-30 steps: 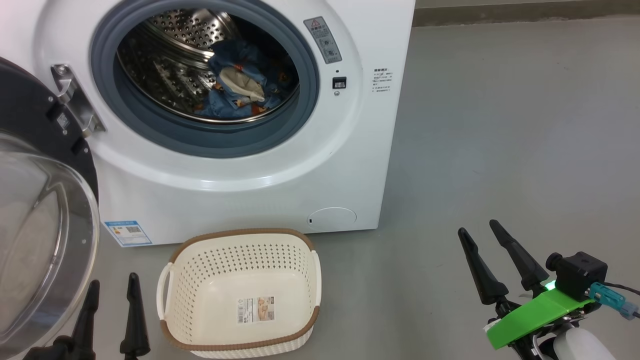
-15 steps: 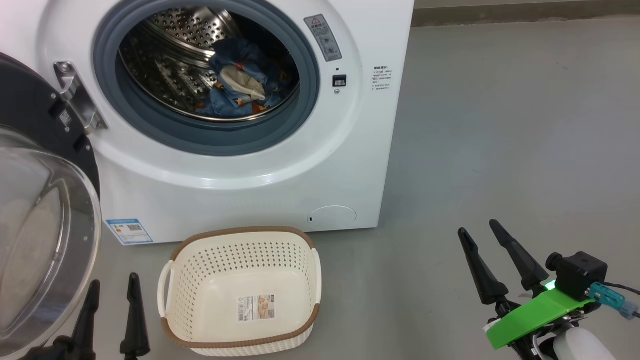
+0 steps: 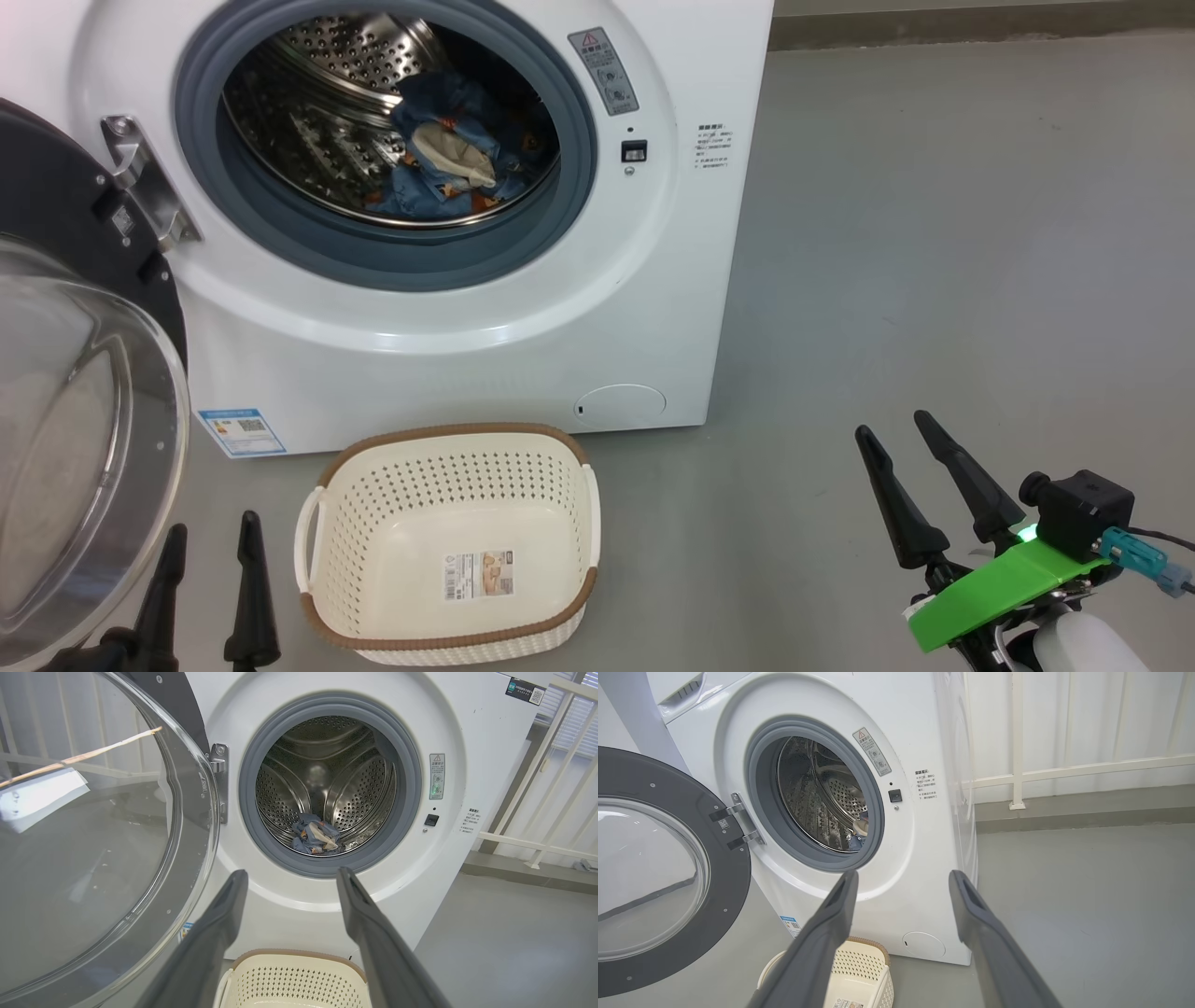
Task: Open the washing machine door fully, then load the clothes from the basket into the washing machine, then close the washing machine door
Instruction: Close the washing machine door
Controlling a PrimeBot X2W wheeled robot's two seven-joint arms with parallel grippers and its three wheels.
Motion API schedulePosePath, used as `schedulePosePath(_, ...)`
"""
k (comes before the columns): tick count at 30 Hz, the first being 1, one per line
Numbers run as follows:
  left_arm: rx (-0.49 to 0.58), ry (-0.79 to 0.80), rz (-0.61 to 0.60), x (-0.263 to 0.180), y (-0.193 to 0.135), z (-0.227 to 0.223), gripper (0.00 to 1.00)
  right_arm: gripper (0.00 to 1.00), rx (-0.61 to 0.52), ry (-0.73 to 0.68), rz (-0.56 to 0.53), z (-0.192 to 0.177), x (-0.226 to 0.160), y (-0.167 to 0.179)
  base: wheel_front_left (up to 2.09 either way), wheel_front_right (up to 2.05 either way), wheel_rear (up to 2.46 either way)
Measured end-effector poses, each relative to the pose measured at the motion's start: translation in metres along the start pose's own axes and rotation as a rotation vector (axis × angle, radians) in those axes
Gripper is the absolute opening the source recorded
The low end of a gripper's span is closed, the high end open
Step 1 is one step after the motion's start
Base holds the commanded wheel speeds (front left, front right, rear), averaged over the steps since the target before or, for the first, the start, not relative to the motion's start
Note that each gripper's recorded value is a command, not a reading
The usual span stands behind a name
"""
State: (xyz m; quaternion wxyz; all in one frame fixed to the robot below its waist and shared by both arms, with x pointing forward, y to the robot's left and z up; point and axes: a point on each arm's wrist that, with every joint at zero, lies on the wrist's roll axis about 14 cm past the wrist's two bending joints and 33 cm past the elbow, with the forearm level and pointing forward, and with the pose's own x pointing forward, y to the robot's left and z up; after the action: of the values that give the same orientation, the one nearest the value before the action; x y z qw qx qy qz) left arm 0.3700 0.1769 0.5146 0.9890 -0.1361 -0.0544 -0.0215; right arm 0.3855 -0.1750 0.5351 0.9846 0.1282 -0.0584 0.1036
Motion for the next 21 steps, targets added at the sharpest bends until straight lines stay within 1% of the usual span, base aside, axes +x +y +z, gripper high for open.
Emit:
schedulePosePath(12,0.001,0.002,0.003,-0.0007,0.001,-0.0004,1.0,1.0,0.0,0.0,0.0,0.0,0.0005,0.0001,0.0,0.0,0.0)
schedulePosePath(21,0.018,-0.005,0.025,-0.0051,0.0082,0.0024,1.0,1.0,0.002,0.001,0.02,-0.0011,0.0054,0.0061,0.0,0.0,0.0)
